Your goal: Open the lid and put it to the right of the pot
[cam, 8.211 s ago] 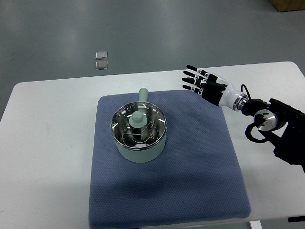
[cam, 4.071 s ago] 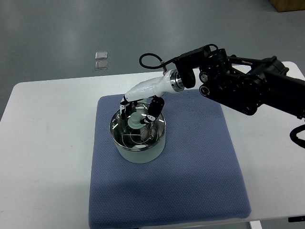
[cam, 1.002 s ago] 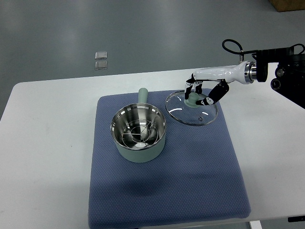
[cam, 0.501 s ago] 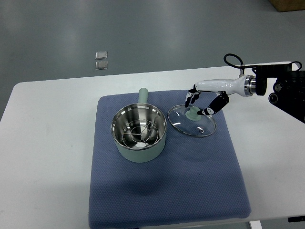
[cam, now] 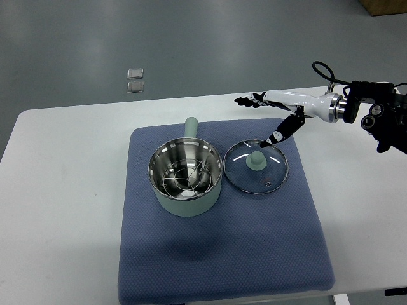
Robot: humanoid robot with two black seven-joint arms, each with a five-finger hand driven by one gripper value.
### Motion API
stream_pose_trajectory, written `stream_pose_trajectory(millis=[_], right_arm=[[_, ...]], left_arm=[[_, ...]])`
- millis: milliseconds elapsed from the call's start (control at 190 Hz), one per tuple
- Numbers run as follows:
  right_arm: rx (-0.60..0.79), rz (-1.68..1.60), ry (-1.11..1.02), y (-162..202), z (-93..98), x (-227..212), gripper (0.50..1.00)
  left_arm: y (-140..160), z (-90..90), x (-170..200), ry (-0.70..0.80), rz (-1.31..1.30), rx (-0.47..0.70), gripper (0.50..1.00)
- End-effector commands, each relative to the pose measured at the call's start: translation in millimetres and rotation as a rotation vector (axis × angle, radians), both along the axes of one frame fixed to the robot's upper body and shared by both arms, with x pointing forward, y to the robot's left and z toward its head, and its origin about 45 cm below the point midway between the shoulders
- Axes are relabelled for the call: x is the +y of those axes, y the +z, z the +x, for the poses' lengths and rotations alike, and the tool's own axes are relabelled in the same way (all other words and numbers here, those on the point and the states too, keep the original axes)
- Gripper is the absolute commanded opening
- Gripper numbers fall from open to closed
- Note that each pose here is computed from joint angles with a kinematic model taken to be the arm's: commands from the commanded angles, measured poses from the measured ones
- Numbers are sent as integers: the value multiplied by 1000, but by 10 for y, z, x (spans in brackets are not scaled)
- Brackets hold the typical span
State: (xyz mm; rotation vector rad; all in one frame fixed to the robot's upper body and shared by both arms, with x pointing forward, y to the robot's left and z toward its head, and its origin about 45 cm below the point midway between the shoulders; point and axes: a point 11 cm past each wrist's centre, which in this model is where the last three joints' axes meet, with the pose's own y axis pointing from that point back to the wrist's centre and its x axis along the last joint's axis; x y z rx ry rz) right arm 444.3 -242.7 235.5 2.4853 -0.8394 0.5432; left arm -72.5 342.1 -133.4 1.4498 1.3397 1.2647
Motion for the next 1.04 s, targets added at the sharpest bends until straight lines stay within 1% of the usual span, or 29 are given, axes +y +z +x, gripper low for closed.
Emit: stream_pose_trajectory(millis=[0, 37, 84, 90, 100, 121, 253, 316, 369, 374, 417, 538, 638, 1034], right_arm=[[146, 169, -144, -43, 48, -43, 934], [219, 258, -195, -47, 64, -30, 934], [219, 258, -195, -47, 65, -30, 934], [317, 372, -259, -76, 72, -35, 934], [339, 400, -275, -80, 75, -45, 934], [361, 426, -289, -92, 72, -46, 934], [626, 710, -451, -249, 33, -102, 936], [697, 812, -487, -322, 28, -50, 934], [697, 812, -487, -322, 28, -50, 934], [725, 874, -517, -376, 41, -47, 936], [734, 901, -545, -408, 65, -78, 936], [727, 915, -584, -475, 97, -140, 936], [729, 906, -579, -525, 73, -125, 936], [727, 901, -577, -528, 63, -153, 938]], left_arm=[[0, 1, 1, 1, 0, 0, 1000], [0, 1, 1, 1, 0, 0, 1000], [0, 1, 1, 1, 0, 0, 1000], [0, 0, 1, -1, 0, 0, 1000], [0, 0, 1, -1, 0, 0, 1000], [0, 1, 1, 1, 0, 0, 1000], [0, 1, 1, 1, 0, 0, 1000], [0, 1, 1, 1, 0, 0, 1000], [0, 1, 1, 1, 0, 0, 1000], [0, 0, 1, -1, 0, 0, 1000], [0, 1, 1, 1, 0, 0, 1000], [0, 1, 1, 1, 0, 0, 1000], [0, 1, 1, 1, 0, 0, 1000], [0, 1, 1, 1, 0, 0, 1000]])
